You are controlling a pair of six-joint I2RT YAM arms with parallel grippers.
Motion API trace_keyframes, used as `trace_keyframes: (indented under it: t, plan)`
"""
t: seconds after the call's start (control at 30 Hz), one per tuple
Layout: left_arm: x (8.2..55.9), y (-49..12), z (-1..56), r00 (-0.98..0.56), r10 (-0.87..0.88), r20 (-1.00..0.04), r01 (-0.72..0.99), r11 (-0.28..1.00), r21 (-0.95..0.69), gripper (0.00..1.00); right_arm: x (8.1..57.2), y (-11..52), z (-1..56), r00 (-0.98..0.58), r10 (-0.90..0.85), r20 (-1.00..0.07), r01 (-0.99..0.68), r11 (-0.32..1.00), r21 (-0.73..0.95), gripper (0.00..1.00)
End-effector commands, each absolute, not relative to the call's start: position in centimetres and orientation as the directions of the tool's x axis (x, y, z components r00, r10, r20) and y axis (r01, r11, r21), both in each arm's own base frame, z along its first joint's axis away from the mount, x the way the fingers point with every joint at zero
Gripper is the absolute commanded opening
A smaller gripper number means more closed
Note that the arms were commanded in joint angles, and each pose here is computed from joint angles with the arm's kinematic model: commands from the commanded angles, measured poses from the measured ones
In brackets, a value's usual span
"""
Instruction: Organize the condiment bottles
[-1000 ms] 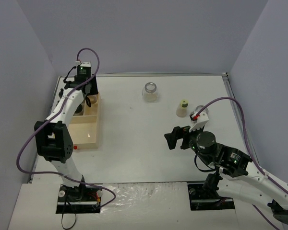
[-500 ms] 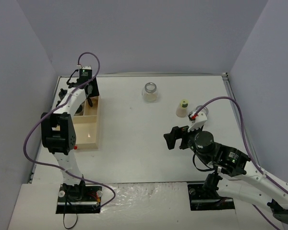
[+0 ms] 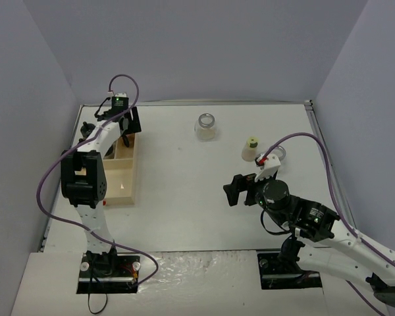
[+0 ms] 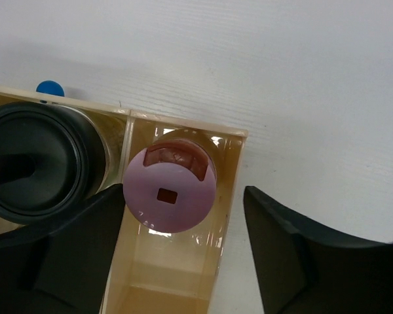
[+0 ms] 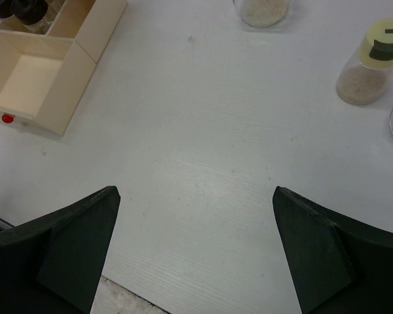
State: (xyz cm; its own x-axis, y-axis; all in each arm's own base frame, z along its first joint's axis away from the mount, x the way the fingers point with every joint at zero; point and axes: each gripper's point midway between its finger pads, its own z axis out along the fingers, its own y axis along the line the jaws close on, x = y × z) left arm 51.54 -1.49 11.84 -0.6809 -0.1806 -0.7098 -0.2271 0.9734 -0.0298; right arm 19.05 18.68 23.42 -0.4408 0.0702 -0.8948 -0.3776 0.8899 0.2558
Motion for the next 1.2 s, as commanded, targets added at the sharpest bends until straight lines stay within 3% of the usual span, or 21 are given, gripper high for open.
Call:
trace_keyframes:
  t: [0.0,0.07,0.23,0.4,0.57,0.87,1.17]
  plan:
    - [53.0,-0.9,16.9,-0.570,-0.210,-0.794,-0.253,0.965,-0.074,0.78,20.2,19.3,24.8,-0.395,0.119,-0.911,-0.358,0.894,0.271,1.00]
    - [52.5,-1.0,17.3,-0.568,-0.212,-0.795,-0.250,0.965,-0.078,0.87,20.4,19.4,24.9,-0.392,0.109,-0.913,-0.355,0.898,0.260,1.00]
    - [50.8,-2.1,20.4,-0.553,-0.231,-0.801,-0.215,0.968,-0.131,0.96,21.7,19.3,25.5,-0.373,0.094,-0.923,-0.304,0.928,0.217,1.00]
    - [47.1,-5.3,25.6,-0.537,-0.204,-0.818,-0.099,0.979,-0.179,0.97,24.8,19.1,26.0,-0.373,0.073,-0.925,-0.223,0.961,0.166,0.98]
    - [40.7,-8.6,29.1,-0.529,-0.138,-0.838,0.060,0.978,-0.199,0.97,30.8,16.1,24.2,-0.435,0.056,-0.898,-0.076,0.992,0.099,0.97]
    - [28.7,-8.0,27.4,-0.500,-0.038,-0.865,0.189,0.970,-0.152,0.97,39.8,11.4,20.6,-0.528,0.023,-0.849,0.006,1.000,0.024,0.93]
    - [24.1,-7.6,22.3,-0.477,-0.044,-0.878,0.219,0.961,-0.167,0.97,44.9,9.3,16.0,-0.593,-0.073,-0.801,-0.090,0.996,-0.025,0.86]
